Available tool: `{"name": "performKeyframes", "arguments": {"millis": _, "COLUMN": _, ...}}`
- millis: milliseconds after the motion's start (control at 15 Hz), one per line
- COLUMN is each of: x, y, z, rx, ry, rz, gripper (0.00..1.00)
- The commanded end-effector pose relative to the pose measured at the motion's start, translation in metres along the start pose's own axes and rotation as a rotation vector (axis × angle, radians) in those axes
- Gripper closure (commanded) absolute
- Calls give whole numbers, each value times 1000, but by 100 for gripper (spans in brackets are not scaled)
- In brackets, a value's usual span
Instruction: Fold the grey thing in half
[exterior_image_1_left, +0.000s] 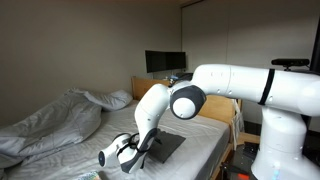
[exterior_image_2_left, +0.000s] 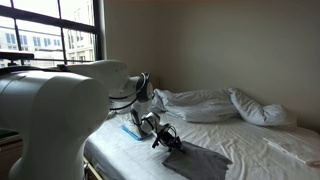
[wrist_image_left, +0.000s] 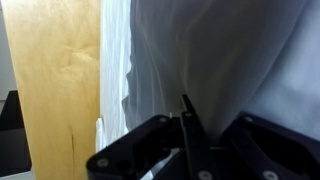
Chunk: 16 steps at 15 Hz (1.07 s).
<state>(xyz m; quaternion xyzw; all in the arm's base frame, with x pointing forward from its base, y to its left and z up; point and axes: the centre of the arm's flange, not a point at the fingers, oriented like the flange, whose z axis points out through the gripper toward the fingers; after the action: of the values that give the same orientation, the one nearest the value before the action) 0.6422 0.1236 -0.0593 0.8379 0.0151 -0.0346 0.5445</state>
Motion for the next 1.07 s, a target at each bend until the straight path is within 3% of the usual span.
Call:
{"name": "performKeyframes", "arguments": {"millis": 0, "x": -6, "y": 12, "z": -1, "rx": 26, "ry": 30, "rz": -38, "gripper": 89}}
{"name": "performKeyframes", "arguments": {"millis": 667, "x": -6, "y": 60, "z": -5, "rx": 202, "ry": 81, "rz": -54, "gripper": 90}}
{"name": "performKeyframes", "arguments": {"millis": 1000, "x": -4, "y": 101, "z": 9, "rx": 321, "ry": 91, "rz": -202, "gripper": 90}}
